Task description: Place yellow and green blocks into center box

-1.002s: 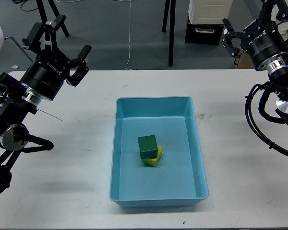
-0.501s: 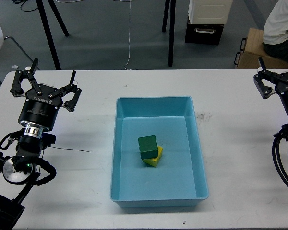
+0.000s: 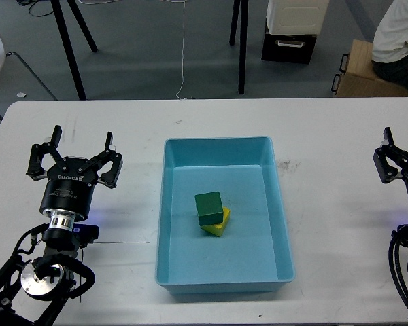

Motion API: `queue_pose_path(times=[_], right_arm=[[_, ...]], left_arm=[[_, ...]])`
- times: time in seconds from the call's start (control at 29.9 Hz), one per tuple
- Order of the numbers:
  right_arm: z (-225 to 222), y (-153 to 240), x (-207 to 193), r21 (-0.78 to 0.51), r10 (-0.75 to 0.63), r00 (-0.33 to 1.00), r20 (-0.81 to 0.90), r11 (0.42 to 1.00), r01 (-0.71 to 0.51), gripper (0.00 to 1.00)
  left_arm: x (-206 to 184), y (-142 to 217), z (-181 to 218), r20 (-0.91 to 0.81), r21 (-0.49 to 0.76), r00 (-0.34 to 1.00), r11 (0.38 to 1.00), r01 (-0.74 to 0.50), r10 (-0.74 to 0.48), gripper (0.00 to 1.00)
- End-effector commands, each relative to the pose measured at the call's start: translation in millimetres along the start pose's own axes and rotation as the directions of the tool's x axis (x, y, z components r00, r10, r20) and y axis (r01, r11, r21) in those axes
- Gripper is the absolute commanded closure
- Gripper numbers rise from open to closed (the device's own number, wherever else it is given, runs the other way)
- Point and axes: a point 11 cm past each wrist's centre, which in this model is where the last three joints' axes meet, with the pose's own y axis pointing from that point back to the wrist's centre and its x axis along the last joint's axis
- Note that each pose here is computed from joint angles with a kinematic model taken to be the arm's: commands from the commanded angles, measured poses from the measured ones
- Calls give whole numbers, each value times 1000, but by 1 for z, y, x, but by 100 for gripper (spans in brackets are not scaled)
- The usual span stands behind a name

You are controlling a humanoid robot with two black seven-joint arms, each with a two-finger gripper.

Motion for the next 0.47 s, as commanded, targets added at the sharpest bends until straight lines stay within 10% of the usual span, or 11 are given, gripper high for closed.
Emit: queue_pose_path(times=[0.0, 0.43], right_arm=[[5, 2, 3, 10, 7, 998, 61, 1000, -8, 1], [4, 4, 3, 12, -18, 998, 67, 1000, 17, 1]], left_arm=[[0, 2, -7, -24, 5, 1000, 1000, -2, 2, 0], [1, 4, -12, -15, 31, 1000, 999, -13, 14, 0]])
